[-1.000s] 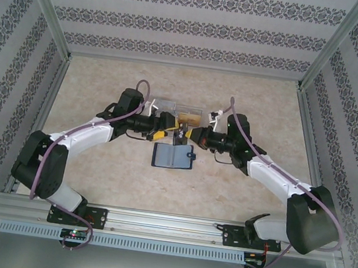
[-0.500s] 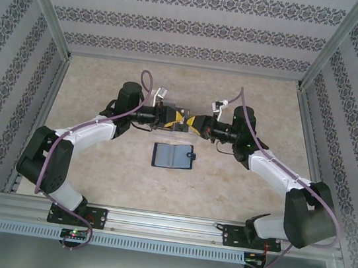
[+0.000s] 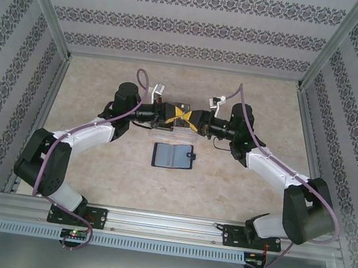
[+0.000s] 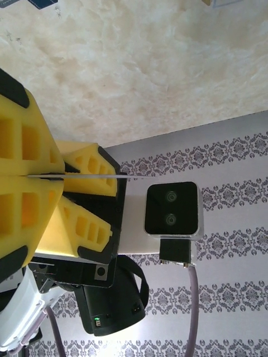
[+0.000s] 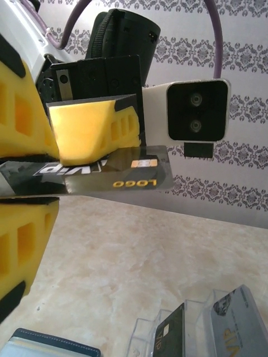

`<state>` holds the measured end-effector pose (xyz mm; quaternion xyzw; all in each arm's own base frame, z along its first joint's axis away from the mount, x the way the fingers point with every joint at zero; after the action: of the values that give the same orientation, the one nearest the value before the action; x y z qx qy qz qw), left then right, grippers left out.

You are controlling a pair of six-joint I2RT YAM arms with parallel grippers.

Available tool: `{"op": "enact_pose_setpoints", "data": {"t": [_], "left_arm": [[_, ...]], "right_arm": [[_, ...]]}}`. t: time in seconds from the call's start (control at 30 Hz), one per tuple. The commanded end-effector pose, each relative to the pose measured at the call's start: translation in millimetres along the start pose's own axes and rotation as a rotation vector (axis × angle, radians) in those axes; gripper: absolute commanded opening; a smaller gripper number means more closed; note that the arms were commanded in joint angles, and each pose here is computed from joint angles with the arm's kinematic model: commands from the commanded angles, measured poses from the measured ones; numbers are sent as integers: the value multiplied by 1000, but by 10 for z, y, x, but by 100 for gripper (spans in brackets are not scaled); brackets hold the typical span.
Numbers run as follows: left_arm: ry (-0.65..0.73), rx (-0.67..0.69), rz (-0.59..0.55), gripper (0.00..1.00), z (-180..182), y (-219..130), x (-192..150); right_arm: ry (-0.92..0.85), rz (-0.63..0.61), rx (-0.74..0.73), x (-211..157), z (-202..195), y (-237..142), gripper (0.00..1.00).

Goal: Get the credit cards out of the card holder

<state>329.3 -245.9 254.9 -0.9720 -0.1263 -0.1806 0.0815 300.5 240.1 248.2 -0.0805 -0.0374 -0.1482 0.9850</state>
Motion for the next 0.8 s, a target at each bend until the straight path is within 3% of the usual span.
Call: {"op": "enact_pose_setpoints", "data": {"t": [0.0, 0.13, 0.33, 0.5, 0.77], "left_arm": [[0, -18, -36, 5, -30, -58, 83], [-91, 84, -68, 24, 272, -215, 98], [-193, 358, -103, 61, 768, -681, 38], [-285, 539, -168, 77, 1084, -1267, -40], [-361, 775, -212, 97, 1330, -1970, -227]], "right_arm": [[-64, -2, 41, 39, 171, 63, 15], [-126, -21, -24, 74, 124, 112, 0], [-334, -8, -336, 80, -107, 258, 0], [-616, 48, -522, 90, -167, 455, 0], [-1052, 196, -604, 221, -165, 839, 0]]}}
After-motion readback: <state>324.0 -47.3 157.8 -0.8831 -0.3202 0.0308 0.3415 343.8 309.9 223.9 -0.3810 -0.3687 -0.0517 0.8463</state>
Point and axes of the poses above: each hand's point on the last joint's axis, 136 mm out from that joint toward the fingers, its own y axis out along the fingers, its own z axis along the line the jaws close on, x = y × z, the point moved 4 cm from there along -y, back along the fingers, and after that the axes turned 8 degrees about y, right-handed, at the moved point
